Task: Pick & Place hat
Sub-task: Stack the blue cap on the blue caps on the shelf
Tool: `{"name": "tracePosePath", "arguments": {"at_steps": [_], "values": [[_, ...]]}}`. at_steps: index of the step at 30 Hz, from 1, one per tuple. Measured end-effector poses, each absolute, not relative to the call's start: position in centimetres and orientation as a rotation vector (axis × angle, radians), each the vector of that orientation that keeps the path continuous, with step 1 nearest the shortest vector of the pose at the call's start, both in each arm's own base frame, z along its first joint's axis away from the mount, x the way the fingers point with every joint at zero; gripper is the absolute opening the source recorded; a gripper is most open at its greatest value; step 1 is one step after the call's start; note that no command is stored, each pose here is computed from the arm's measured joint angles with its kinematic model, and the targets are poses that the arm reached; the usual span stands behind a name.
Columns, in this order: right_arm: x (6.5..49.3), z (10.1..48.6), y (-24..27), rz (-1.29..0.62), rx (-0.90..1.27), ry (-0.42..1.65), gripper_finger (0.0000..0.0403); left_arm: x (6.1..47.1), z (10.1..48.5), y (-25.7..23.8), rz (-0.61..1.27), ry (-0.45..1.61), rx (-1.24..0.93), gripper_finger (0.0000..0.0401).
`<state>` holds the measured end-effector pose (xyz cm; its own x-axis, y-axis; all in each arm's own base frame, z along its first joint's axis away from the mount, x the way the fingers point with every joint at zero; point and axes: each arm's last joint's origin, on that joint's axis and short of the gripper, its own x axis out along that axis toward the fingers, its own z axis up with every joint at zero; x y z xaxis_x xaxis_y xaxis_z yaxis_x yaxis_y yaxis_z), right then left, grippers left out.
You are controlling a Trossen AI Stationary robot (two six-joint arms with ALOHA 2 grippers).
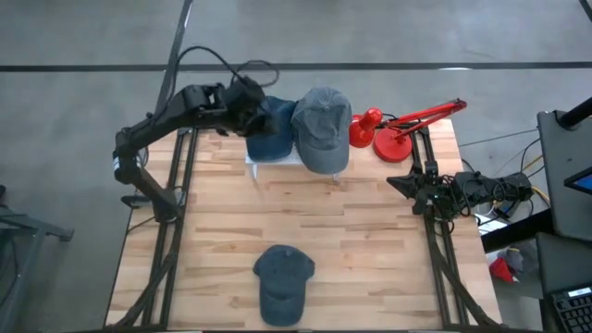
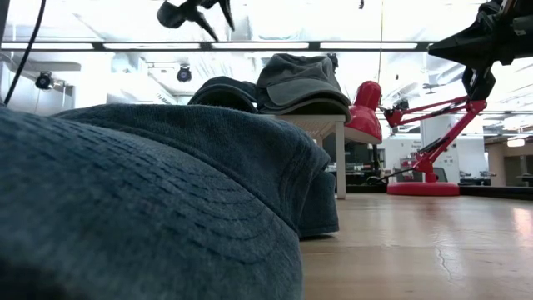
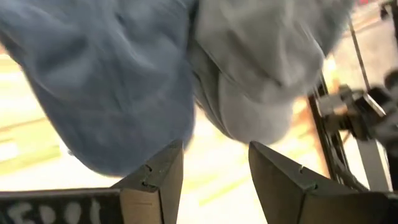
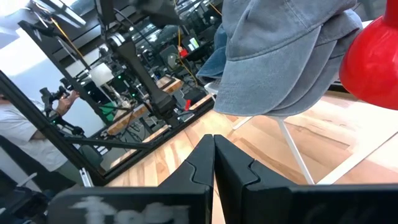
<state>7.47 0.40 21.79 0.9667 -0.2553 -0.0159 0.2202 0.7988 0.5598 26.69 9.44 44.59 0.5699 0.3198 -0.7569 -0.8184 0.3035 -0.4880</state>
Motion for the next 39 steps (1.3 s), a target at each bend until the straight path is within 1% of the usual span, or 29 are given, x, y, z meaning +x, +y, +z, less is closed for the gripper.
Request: {"name": "tracePosePath", "arguments": {"at_steps": [5, 12, 17, 26, 33, 39], "values": [[7.5, 21.8, 0.4, -0.256, 0.593, -0.062, 0.0008, 27.6, 44.6, 6.2, 0.77, 0.608, -0.985, 0.0172], [7.5, 21.8, 0.4, -0.255, 0.592, -0.061, 0.0009, 28.3, 44.6, 1.4, 0.792, 0.549, -0.954, 0.0172], [7.5, 21.8, 0.4, -0.257, 0.57, -0.057, 0.0008, 28.8, 43.4, -2.0, 0.804, 0.524, -0.959, 0.0172], [7.5, 21.8, 0.4, -0.25, 0.538, -0.05, 0.0008, 30.9, 38.6, -6.0, 0.742, 0.511, -1.023, 0.0172], [7.5, 21.8, 0.6, -0.174, 0.472, -0.021, 0.0008, 32.3, 34.3, -7.4, 0.682, 0.503, -1.056, 0.0172], [7.5, 21.8, 0.8, -0.128, 0.453, -0.01, 0.0008, 32.8, 31.3, -8.1, 0.606, 0.539, -1.118, 0.0172]]}}
